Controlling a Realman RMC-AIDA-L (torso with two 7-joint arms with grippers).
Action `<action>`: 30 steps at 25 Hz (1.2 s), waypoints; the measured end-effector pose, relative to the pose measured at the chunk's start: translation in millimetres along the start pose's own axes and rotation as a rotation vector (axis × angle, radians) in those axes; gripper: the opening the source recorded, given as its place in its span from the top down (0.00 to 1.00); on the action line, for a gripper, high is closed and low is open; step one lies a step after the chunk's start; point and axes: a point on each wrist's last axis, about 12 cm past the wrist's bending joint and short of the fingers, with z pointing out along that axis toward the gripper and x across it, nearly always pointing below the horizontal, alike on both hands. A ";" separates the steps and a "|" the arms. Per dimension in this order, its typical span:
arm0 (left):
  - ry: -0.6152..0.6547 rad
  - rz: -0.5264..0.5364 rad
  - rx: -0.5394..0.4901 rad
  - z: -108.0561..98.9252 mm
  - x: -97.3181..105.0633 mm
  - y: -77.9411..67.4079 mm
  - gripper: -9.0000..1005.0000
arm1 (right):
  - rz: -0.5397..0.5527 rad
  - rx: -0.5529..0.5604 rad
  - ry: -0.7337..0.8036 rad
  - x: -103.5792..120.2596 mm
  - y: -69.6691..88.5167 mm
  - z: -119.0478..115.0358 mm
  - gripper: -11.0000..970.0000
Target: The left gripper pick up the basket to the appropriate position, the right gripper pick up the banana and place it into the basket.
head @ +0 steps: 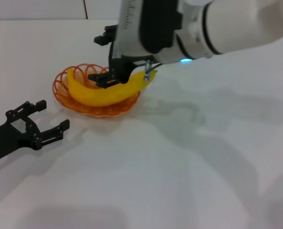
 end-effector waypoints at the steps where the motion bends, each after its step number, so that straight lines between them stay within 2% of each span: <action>1: 0.004 0.000 -0.005 -0.1 0.5 0.5 0.11 | 0.014 -0.007 -0.012 2.4 -0.2 -2.9 0.15; 6: 0.016 -0.008 -0.015 3.9 1.7 0.7 0.11 | 0.113 -0.076 -0.098 27.5 -6.0 -27.4 0.15; 11: 0.010 -0.012 -0.015 5.6 0.8 0.6 0.11 | 0.237 -0.067 -0.152 66.7 -23.0 -55.6 0.15; 14: 0.001 -0.009 -0.020 6.8 -0.8 1.5 0.11 | 0.303 -0.041 -0.154 92.2 -27.8 -67.7 0.15; 16: -0.005 -0.011 -0.026 6.7 -1.3 1.9 0.11 | 0.333 -0.020 -0.147 111.6 -26.0 -74.1 0.15; 22: -0.009 -0.016 -0.032 6.1 -0.7 1.6 0.11 | 0.361 0.000 -0.126 137.8 -16.4 -82.6 0.15; 30: -0.010 -0.015 -0.031 6.9 -1.2 1.5 0.11 | 0.414 -0.031 -0.125 167.0 -0.9 -85.3 0.15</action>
